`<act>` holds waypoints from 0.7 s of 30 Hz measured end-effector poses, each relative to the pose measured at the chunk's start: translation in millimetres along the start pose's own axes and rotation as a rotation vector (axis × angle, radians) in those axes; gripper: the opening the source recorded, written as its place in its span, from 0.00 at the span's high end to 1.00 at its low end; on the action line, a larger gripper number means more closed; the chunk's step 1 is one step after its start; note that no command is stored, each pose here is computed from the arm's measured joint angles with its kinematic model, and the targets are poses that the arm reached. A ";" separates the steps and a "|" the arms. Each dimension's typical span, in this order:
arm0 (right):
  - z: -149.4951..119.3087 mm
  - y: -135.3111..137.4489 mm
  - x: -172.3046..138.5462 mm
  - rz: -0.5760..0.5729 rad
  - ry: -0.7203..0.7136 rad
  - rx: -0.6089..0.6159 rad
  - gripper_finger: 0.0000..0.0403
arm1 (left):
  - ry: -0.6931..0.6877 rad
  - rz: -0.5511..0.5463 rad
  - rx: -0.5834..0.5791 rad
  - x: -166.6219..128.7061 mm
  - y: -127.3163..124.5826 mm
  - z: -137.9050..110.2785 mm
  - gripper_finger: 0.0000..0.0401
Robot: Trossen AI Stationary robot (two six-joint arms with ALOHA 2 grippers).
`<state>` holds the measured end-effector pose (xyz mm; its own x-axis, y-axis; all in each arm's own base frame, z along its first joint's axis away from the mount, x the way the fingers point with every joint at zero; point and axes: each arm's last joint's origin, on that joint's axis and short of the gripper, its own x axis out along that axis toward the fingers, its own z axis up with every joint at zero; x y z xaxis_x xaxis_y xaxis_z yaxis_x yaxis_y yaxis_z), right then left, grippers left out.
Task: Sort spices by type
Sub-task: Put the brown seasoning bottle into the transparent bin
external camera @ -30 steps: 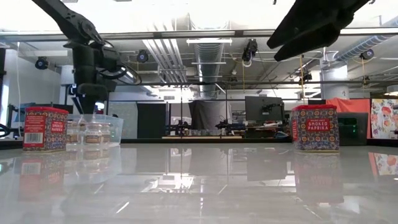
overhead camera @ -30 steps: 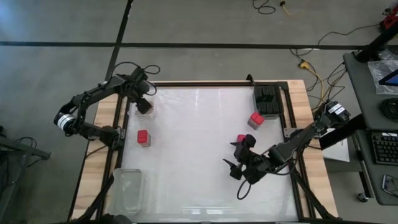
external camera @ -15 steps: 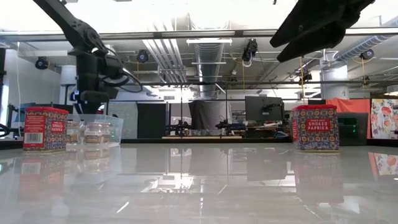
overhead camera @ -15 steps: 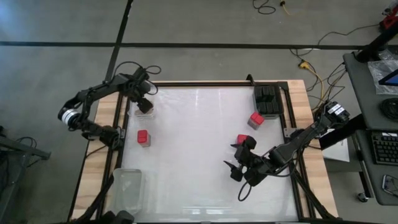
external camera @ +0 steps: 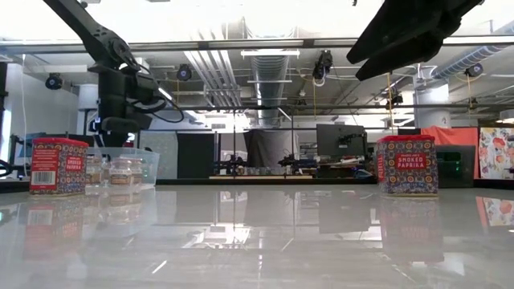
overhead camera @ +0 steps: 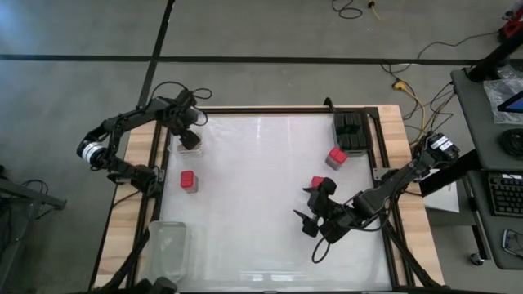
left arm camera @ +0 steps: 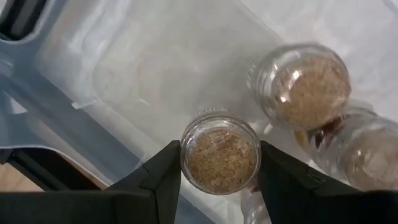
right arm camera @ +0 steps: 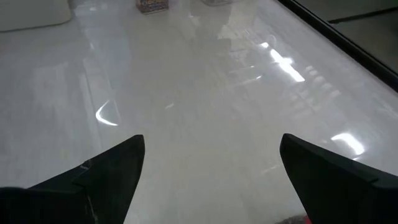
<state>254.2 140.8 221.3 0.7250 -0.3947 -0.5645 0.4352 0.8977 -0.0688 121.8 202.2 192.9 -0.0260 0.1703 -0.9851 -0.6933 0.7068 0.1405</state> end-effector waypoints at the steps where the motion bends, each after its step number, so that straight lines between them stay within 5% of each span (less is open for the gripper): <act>1: 0.1 0.0 0.1 0.000 0.000 0.000 0.10 | 0.008 -0.003 0.008 0.0 -0.2 -0.8 0.60; 21: -0.8 0.9 -0.9 0.013 0.008 0.043 0.10 | 0.018 -0.015 0.017 0.0 -0.8 -1.9 0.49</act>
<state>253.5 142.1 221.1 0.7263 -0.3811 -0.5720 0.4482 0.8935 -0.0261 120.9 200.3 192.6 -0.0289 0.1473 -0.9887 -0.6810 0.7211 0.1273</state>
